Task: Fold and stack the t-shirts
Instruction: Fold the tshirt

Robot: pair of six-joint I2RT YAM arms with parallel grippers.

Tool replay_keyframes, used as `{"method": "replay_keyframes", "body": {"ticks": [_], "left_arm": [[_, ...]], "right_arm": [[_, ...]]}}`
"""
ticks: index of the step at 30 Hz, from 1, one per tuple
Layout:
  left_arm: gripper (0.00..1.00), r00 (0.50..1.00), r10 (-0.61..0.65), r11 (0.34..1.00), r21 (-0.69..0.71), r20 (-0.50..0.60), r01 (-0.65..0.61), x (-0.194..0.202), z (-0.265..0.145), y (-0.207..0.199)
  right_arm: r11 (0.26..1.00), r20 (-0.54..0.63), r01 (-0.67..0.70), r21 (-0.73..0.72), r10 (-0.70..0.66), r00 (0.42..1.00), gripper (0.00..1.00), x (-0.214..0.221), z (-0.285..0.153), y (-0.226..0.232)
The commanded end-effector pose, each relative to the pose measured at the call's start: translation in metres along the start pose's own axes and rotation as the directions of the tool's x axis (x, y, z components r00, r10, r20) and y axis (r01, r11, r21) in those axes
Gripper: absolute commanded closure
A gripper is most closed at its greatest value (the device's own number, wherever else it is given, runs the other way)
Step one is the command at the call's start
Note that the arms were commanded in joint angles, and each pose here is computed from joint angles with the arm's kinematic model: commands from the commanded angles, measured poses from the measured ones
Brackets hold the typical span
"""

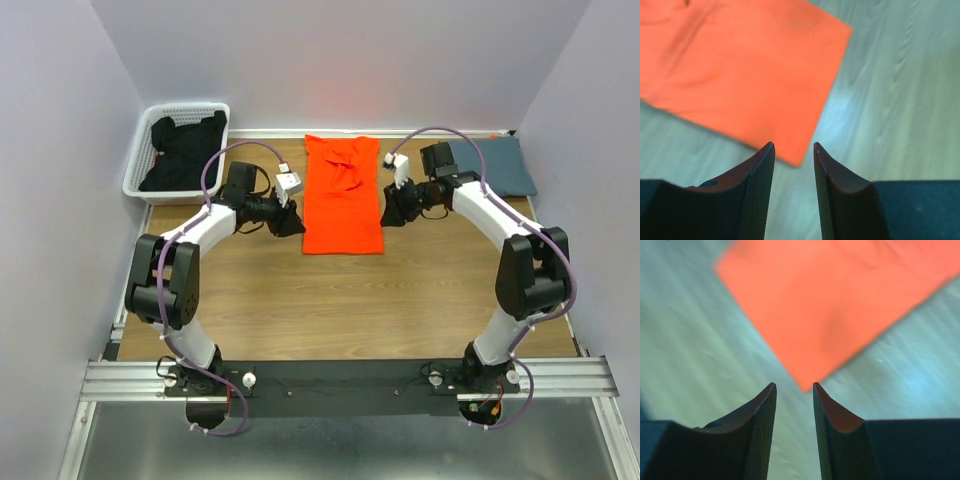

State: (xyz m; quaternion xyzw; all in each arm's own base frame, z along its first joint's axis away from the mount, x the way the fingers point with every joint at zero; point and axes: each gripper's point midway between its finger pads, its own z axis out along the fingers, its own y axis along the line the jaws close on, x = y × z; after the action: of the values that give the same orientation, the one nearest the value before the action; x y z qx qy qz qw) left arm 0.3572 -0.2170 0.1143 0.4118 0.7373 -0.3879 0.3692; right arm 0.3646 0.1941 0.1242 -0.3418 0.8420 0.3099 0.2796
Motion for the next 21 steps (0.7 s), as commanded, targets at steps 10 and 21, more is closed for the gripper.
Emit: {"method": "replay_keyframes", "body": {"ticks": [10,21], "left_arm": [[0.55,0.657,0.710,0.697,0.119,-0.253,-0.707,0.043,0.013,-0.011],[0.55,0.602,0.738,0.667,0.192,-0.305,-0.720,0.069,0.038,-0.007]], "right_arm": [[0.866,-0.281,0.486,0.117,-0.441,0.853,0.57,0.054,0.037,-0.028],[0.805,-0.309,0.592,0.042,-0.553,0.774,0.53,0.071,0.059,-0.018]]}}
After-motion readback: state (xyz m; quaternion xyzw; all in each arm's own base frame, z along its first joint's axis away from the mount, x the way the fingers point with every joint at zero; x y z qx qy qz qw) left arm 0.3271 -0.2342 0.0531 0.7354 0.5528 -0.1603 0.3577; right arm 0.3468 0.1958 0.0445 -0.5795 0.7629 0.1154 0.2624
